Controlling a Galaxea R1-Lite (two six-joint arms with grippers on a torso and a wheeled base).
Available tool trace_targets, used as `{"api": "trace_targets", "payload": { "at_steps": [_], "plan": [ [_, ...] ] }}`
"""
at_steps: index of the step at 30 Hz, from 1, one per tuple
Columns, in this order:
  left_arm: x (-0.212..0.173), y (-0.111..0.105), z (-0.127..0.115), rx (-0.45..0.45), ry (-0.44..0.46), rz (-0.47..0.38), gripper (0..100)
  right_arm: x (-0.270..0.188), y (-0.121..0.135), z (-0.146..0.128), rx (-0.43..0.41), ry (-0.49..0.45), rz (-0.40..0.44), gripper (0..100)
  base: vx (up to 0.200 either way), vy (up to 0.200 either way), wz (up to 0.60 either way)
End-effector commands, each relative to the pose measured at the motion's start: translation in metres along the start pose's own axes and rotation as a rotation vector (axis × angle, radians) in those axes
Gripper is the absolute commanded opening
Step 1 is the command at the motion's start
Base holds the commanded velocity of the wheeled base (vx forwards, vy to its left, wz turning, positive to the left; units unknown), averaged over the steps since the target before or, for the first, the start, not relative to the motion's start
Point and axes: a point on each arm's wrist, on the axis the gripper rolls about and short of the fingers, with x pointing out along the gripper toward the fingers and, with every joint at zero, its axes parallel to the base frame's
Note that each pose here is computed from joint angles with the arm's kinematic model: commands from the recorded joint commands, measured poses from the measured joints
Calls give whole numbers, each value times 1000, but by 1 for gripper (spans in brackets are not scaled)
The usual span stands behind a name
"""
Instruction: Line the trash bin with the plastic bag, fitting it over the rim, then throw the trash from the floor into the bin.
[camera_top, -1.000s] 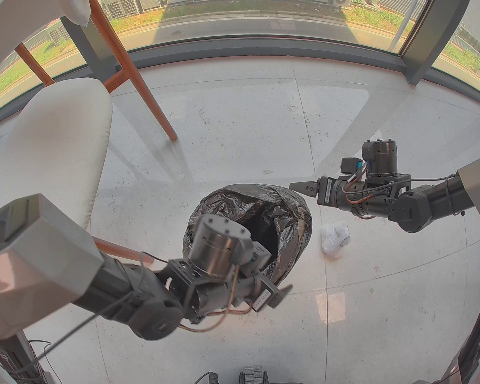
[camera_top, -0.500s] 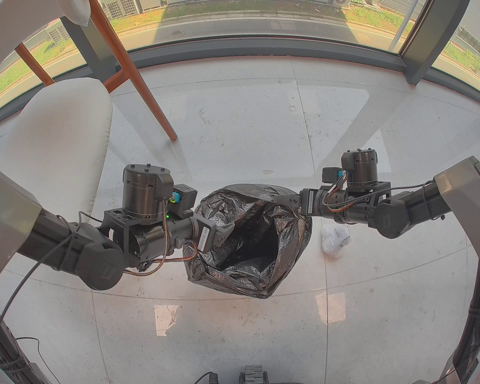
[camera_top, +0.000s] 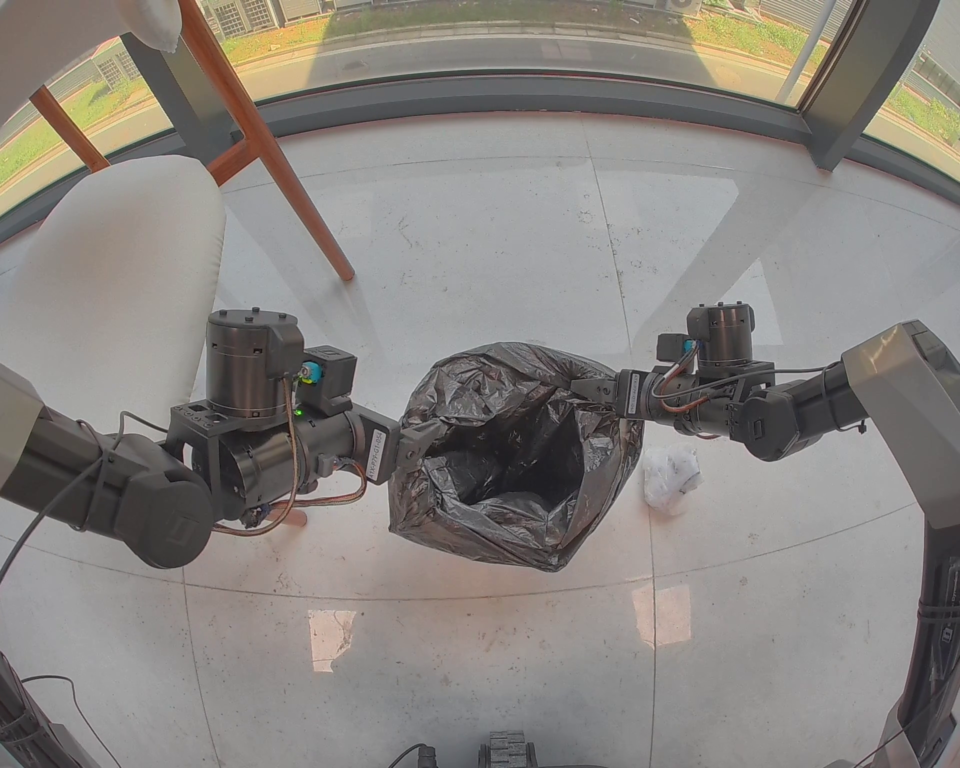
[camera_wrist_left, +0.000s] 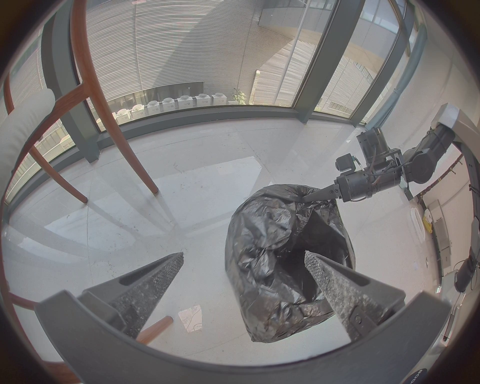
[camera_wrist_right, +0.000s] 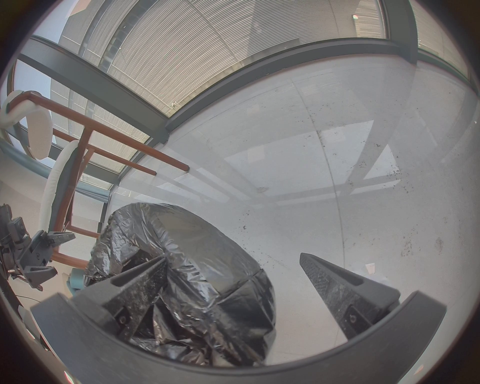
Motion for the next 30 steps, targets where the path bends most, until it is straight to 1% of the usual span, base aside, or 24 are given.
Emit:
{"api": "trace_targets", "payload": {
  "at_steps": [1,7,9,11,12,13,15,20,21,25,26,27,28,30],
  "plan": [
    [-3,2,1,-2,-6,6,100,6,-11,-3,10,6,-17,100,0,0,0],
    [-2,2,1,-2,-5,6,100,3,-3,1,8,-13,6,100,0,0,0],
    [-2,2,1,-2,-5,4,100,1,5,4,0,-20,28,100,0,0,0],
    [-2,2,1,-2,-5,4,100,1,5,4,0,-20,28,100,0,0,0],
    [-2,2,-1,-2,3,3,100,-5,24,9,-16,-34,68,100,0,0,0],
    [-2,2,-1,-2,3,3,100,-6,26,10,-17,-37,73,100,0,0,0],
    [-2,1,-5,1,13,2,100,-12,39,15,-17,-47,103,100,0,0,0],
    [-3,1,-8,-2,26,1,100,-21,49,17,6,-51,122,100,0,0,0],
    [-4,1,-9,-2,27,1,100,-26,51,16,24,-46,124,100,0,0,0],
    [-4,1,-9,-2,30,0,100,-29,49,12,41,-31,114,100,0,0,0],
    [-4,1,-9,-2,27,1,100,-29,39,2,48,3,87,100,0,0,0],
    [-4,1,-9,-2,29,0,100,-30,39,2,49,2,86,100,0,0,0],
    [-4,1,-9,-2,27,1,100,-31,28,-2,60,17,62,100,0,0,0],
    [-4,1,-9,-2,27,1,100,-31,21,-7,69,34,44,100,0,0,0]
  ]
}}
